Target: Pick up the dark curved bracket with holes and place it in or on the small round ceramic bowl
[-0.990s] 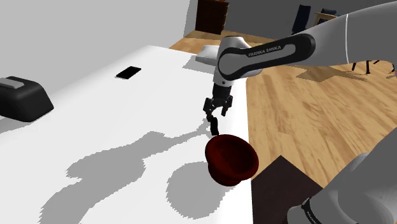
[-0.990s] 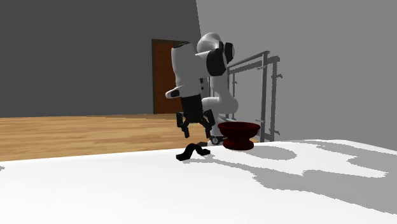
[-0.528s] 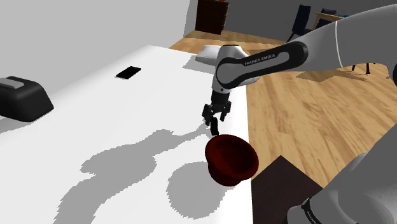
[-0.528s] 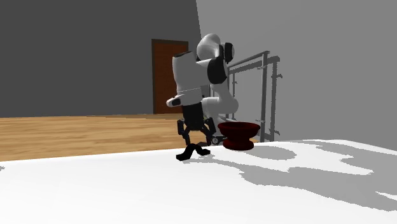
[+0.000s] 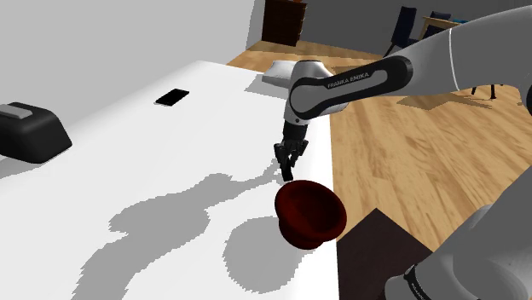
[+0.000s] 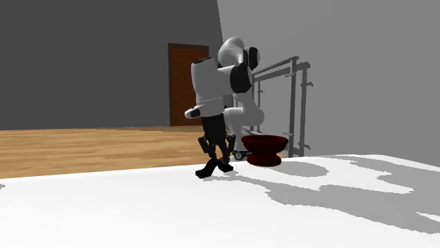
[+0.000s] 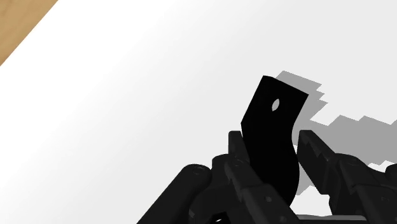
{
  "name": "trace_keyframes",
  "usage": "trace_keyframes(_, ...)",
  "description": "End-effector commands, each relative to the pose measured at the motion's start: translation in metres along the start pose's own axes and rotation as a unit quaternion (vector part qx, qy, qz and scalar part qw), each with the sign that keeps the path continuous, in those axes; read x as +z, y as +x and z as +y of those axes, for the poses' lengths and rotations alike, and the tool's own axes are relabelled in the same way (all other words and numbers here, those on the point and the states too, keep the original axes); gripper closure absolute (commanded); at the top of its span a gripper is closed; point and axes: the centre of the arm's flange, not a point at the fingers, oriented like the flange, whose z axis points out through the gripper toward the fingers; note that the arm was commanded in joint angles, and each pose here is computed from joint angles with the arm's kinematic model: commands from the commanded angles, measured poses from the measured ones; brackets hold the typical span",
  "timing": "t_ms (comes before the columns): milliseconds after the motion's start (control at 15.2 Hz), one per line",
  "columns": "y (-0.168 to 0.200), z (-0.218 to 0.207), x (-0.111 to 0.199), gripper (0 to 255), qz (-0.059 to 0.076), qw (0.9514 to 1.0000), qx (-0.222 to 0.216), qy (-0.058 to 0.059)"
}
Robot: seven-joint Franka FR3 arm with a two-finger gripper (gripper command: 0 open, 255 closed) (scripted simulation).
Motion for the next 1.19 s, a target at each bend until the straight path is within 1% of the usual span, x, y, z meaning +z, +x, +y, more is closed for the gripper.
trace_keyframes(0, 0.0, 0.0, 0.0, 255, 0.0, 1.0, 0.0, 0.0)
trace_keyframes(396, 0.0, 0.0, 0.0, 255, 0.0, 1.0, 0.0, 0.0)
trace_keyframes(1122, -0.009, -0.006, -0.057, 255, 0.0, 1.0, 0.0, 0.0)
